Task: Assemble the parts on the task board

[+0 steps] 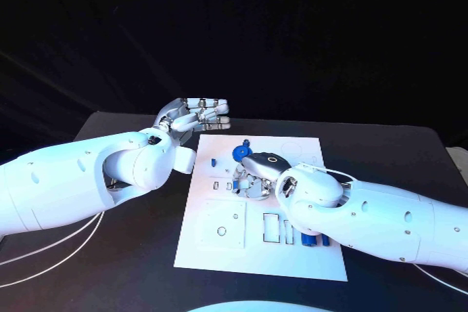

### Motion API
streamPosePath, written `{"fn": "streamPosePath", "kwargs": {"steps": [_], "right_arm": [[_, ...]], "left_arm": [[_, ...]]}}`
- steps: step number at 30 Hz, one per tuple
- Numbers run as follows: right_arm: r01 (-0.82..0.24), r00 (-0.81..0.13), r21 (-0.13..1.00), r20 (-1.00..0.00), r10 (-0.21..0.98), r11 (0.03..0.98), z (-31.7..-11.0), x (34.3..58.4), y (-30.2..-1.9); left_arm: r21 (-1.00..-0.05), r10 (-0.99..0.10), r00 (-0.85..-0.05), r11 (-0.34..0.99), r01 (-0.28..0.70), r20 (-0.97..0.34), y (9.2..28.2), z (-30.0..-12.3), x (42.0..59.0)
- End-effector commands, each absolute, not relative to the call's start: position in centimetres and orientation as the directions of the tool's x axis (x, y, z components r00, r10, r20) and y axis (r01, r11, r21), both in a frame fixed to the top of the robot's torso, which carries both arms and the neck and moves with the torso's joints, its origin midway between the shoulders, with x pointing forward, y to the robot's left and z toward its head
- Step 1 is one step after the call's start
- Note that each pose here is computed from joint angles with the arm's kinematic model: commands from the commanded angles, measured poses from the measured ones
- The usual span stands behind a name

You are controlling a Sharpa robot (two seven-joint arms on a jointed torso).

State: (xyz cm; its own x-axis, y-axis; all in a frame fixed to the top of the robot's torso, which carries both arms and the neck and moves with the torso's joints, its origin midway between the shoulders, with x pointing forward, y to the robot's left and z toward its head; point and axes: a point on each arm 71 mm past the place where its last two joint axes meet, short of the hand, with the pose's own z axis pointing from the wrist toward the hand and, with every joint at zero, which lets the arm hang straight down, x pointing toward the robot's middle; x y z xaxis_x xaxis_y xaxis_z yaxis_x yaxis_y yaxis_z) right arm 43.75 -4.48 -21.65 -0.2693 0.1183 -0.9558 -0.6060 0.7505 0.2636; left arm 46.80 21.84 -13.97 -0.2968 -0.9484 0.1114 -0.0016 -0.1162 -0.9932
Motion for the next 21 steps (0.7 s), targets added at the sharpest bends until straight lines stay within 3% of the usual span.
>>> {"fn": "streamPosePath", "kwargs": {"steps": [1, 21], "right_arm": [[-0.601, -0.271, 0.242, -0.958, 0.091, 0.761, -21.96, 43.79, -4.62], [-0.608, -0.255, 0.252, -0.96, 0.115, 0.753, -21.73, 43.76, -4.61]], "left_arm": [[-0.992, -0.941, -0.317, -0.125, 0.001, 0.119, 21.61, -13.86, 46.74], [-0.992, -0.941, -0.318, -0.124, -0.002, 0.119, 21.64, -13.89, 46.76]]}}
